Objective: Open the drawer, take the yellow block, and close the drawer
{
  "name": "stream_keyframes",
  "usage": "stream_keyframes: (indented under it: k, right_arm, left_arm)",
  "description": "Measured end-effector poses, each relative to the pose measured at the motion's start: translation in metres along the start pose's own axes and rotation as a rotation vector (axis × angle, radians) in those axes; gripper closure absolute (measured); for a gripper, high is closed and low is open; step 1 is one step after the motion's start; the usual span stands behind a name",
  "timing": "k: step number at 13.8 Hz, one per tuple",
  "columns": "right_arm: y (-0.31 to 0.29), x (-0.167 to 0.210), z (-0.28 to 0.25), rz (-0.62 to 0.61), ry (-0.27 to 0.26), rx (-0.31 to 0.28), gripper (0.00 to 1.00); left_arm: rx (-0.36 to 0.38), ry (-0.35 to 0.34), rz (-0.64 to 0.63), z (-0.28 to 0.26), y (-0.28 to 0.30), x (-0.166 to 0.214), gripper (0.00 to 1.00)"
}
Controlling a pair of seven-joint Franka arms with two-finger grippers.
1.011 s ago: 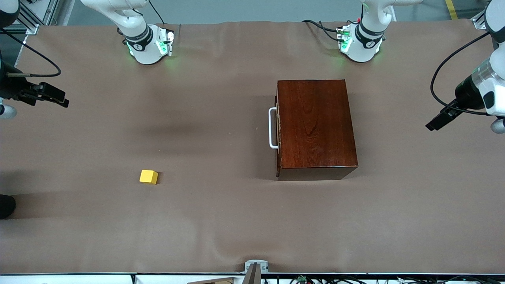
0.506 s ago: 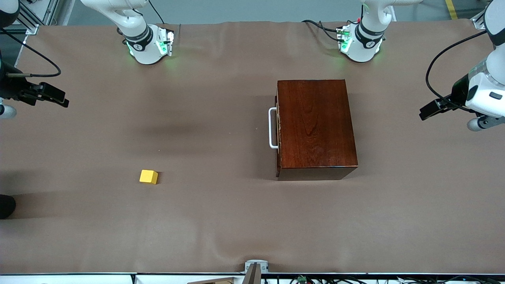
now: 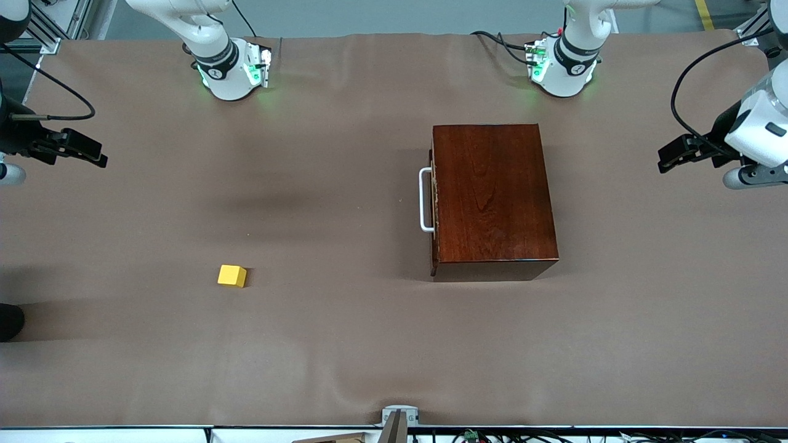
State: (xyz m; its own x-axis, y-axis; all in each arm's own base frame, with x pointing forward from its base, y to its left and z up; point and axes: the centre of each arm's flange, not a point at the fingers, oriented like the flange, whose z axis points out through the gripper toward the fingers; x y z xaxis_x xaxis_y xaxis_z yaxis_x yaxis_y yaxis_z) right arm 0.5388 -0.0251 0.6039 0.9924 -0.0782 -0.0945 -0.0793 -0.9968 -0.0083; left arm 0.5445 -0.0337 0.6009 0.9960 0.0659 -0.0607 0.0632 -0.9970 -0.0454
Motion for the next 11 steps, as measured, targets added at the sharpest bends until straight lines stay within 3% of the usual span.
stream_keyframes:
  k: [3,7,11]
  right_arm:
    - [0.000,0.000,0.000,0.000,0.000,0.000,0.00]
    - [0.000,0.000,0.000,0.000,0.001,0.000,0.00]
    - [0.000,0.000,0.000,0.000,0.001,0.000,0.00]
  left_arm:
    - [0.001,-0.009,0.028,-0.006,0.001,-0.003,0.00]
    - [0.000,-0.007,0.158,-0.008,-0.001,-0.002,0.00]
    - [-0.001,0.022,0.179,-0.021,0.001,-0.001,0.00]
